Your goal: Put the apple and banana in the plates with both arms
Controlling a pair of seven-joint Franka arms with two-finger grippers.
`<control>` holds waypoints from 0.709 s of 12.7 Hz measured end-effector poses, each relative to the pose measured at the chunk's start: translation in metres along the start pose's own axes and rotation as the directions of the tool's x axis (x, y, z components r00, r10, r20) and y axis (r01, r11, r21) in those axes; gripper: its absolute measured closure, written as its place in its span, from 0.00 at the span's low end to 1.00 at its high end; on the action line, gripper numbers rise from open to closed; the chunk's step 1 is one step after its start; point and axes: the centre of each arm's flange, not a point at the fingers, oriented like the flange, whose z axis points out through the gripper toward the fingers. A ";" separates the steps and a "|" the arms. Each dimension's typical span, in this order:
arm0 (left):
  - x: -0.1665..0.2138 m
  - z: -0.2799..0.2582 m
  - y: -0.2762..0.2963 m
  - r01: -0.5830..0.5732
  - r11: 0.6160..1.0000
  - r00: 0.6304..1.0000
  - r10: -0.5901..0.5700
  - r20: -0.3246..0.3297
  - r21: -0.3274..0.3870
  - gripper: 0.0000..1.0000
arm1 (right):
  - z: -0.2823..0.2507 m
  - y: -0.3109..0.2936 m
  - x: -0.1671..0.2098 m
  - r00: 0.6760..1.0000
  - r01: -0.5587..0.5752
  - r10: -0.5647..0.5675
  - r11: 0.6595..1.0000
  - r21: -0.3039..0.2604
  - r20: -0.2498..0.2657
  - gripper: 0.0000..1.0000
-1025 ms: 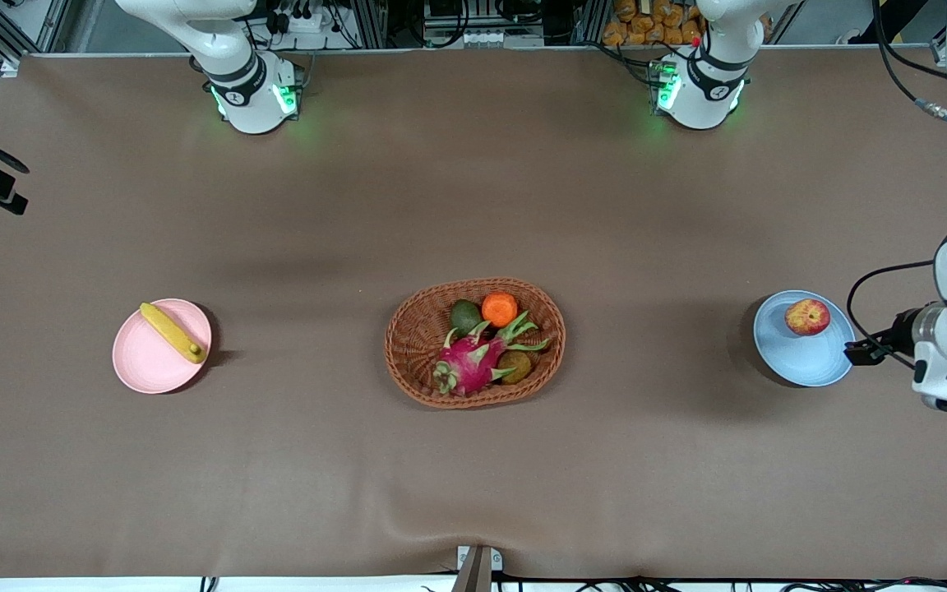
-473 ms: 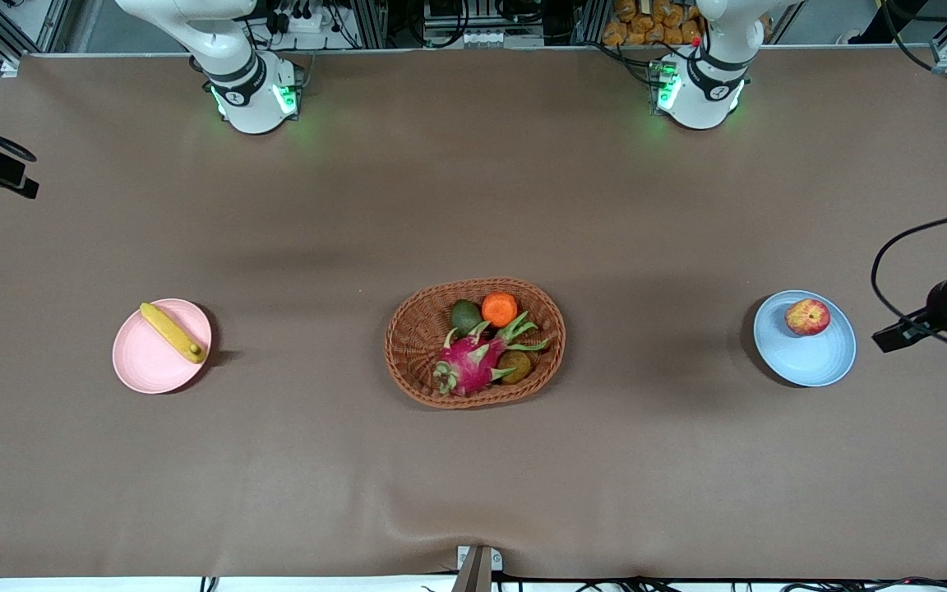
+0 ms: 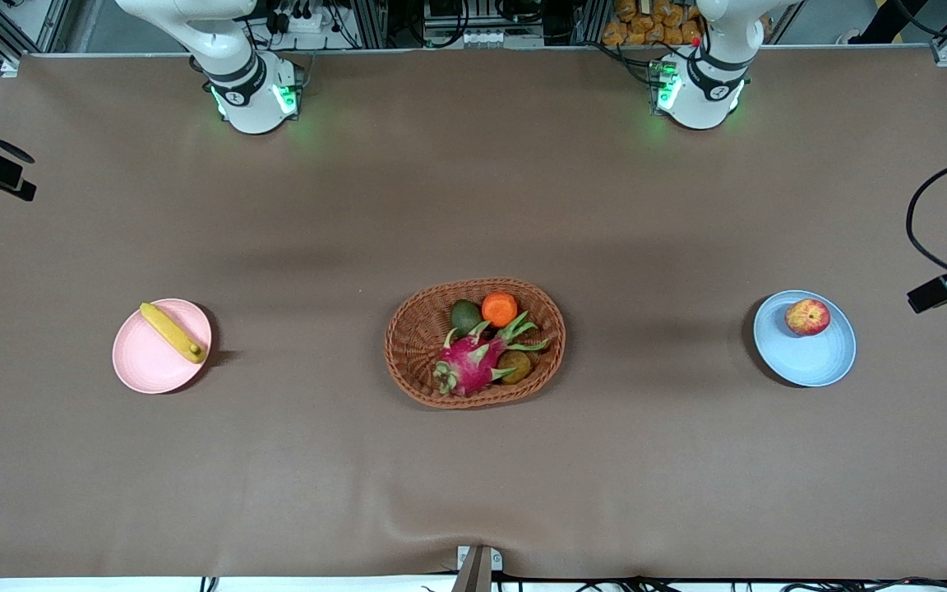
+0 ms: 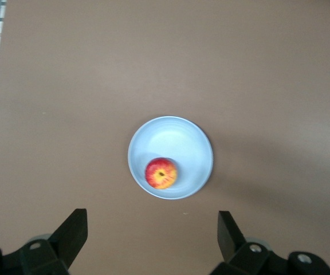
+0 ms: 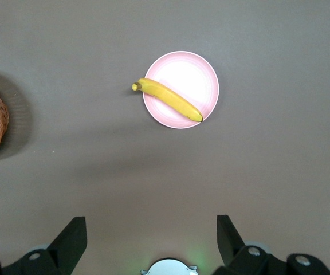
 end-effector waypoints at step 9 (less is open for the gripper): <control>-0.046 -0.066 0.010 -0.123 0.986 0.992 0.125 0.003 -0.114 0.00 | 0.001 0.001 0.000 1.000 -0.001 0.001 1.000 0.000 0.003 0.00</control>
